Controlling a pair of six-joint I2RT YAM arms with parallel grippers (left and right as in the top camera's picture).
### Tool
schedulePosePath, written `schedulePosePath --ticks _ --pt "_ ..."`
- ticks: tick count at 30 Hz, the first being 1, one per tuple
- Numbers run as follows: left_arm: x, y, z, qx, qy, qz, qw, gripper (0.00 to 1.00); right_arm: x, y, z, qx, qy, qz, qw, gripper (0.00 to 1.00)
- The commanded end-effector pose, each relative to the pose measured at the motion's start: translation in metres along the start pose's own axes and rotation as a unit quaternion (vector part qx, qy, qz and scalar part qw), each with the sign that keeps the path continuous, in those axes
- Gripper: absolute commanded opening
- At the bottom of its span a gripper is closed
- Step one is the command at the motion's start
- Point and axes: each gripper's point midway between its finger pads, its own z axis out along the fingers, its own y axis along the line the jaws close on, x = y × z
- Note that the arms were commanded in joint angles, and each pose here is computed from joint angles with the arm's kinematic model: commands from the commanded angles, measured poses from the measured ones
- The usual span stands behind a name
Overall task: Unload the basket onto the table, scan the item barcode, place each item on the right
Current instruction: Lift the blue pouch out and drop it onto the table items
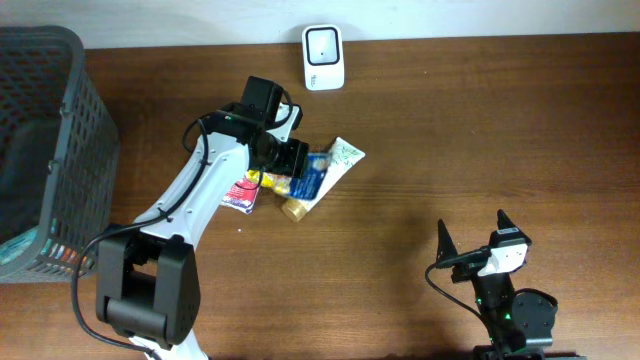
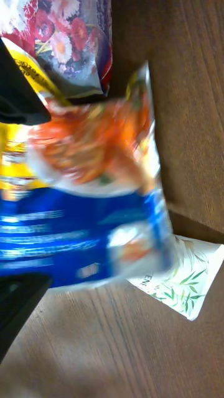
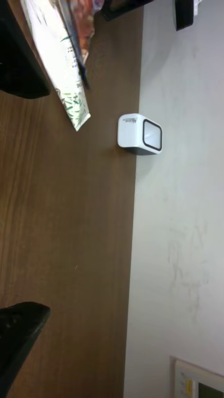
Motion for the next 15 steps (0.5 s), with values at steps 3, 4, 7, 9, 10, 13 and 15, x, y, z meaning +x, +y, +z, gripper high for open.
schedulePosePath --ticks 3,4,7,9,10,13,15 --pt "-0.012 0.003 -0.029 -0.007 -0.039 0.001 0.999 0.8 0.003 0.001 0.0 -0.001 0.002 0.004 1.0 0.99" --pt "-0.022 0.0 -0.047 -0.008 -0.064 0.006 0.998 0.8 0.003 0.001 0.0 -0.001 0.002 0.004 1.0 0.99" --pt "-0.041 0.002 -0.098 -0.04 -0.132 0.019 0.99 0.82 0.003 0.001 0.0 -0.001 0.002 0.004 1.0 0.99" --pt "-0.049 0.015 -0.143 -0.103 -0.183 0.041 0.977 0.89 0.003 0.001 0.0 -0.001 0.001 0.004 1.0 0.99" --pt "-0.049 0.019 -0.16 -0.129 -0.199 0.06 0.97 0.9 0.003 0.001 0.0 -0.001 0.001 0.004 1.0 0.99" --pt "-0.045 0.035 -0.207 -0.212 -0.225 0.112 0.944 0.92 0.003 0.001 0.0 -0.001 0.001 0.004 1.0 0.99" --pt "-0.037 0.056 -0.242 -0.288 -0.242 0.09 0.922 0.93 0.003 0.001 0.0 -0.001 0.001 0.004 1.0 0.99"
